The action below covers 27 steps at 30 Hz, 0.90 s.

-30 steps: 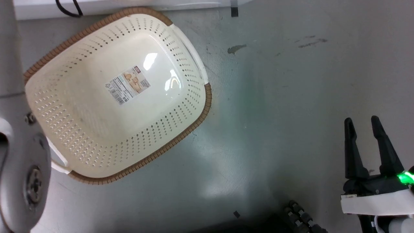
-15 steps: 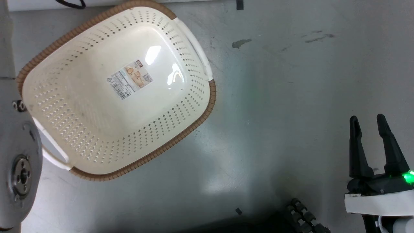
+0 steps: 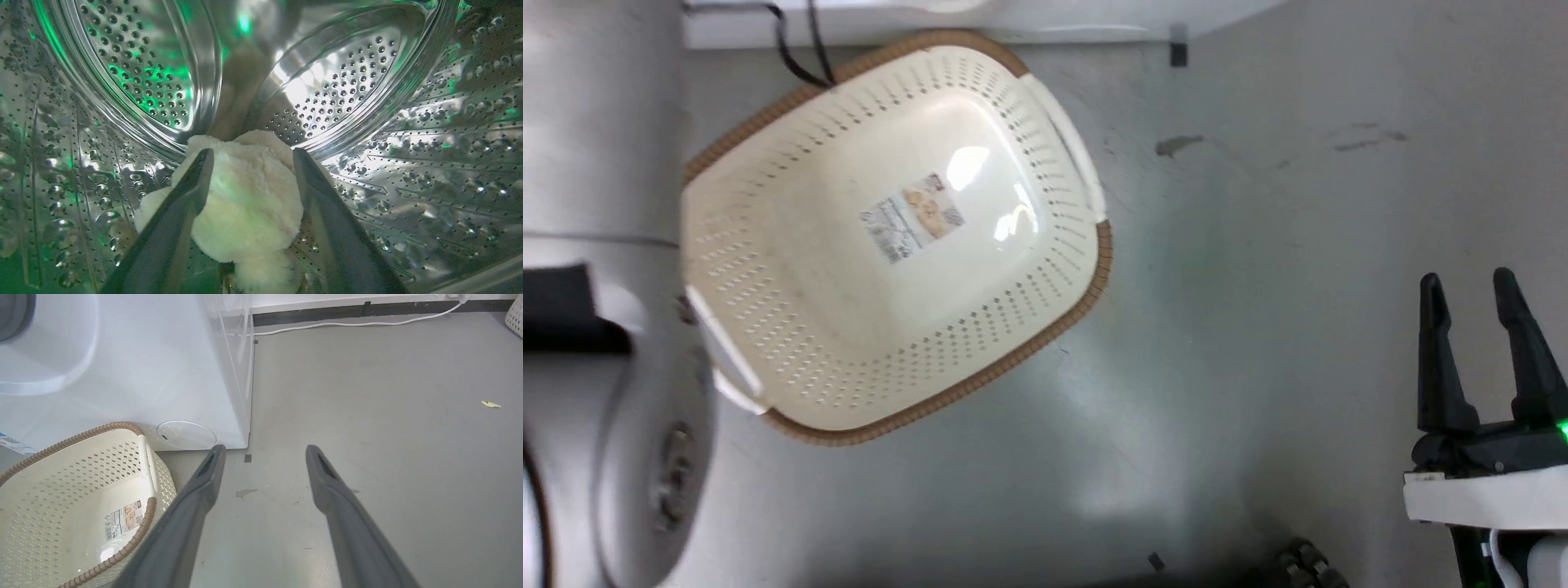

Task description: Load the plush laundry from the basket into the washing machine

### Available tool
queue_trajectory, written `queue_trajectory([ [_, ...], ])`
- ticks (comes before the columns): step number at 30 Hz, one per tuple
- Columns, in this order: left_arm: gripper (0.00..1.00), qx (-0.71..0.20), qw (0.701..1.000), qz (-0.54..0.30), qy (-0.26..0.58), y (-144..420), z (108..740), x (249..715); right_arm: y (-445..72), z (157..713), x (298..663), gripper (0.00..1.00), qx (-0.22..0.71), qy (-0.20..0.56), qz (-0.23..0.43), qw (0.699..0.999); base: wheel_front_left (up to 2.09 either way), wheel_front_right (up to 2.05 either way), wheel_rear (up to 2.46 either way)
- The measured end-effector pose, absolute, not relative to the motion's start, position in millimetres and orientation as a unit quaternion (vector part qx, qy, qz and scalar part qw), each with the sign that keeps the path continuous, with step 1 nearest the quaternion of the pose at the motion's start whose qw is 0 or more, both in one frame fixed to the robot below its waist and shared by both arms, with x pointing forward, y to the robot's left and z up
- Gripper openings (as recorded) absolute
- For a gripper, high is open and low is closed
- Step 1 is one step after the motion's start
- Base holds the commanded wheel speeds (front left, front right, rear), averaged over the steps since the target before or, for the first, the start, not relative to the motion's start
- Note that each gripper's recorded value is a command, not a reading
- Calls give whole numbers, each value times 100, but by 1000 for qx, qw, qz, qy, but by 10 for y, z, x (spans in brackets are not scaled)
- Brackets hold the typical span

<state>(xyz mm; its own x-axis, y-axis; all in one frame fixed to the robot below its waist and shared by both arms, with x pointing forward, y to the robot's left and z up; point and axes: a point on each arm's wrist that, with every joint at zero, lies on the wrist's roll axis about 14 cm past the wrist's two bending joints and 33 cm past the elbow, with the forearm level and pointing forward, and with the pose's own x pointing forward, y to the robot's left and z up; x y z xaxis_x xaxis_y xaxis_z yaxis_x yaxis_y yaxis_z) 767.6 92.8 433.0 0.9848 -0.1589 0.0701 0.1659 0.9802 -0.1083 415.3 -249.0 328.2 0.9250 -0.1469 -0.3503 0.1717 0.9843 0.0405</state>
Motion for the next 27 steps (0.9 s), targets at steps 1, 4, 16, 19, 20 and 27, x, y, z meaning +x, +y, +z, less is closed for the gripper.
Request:
queue_trajectory([
  [1,100,-55,995,-84,-28,914,4331,7639,-2469,3296,4175,100,36,173,-78,981,0,0,0],
  [4,100,-52,994,-88,-24,905,4362,7526,-2410,3348,4225,100,37,167,-67,983,0,0,0],
  [16,100,-38,994,-99,2,932,4380,6961,-2253,3675,4408,100,49,122,-43,990,0,0,0],
  [19,100,-40,995,-95,-4,978,4487,6840,-2218,3754,4423,100,53,113,-38,991,0,0,0],
  [20,100,-43,995,-91,-8,1005,4534,6800,-2204,3785,4428,100,55,109,-36,992,0,0,0],
  [27,100,-63,996,-59,-33,1183,4835,6484,-2136,4009,4429,100,64,84,-27,994,0,0,0],
])
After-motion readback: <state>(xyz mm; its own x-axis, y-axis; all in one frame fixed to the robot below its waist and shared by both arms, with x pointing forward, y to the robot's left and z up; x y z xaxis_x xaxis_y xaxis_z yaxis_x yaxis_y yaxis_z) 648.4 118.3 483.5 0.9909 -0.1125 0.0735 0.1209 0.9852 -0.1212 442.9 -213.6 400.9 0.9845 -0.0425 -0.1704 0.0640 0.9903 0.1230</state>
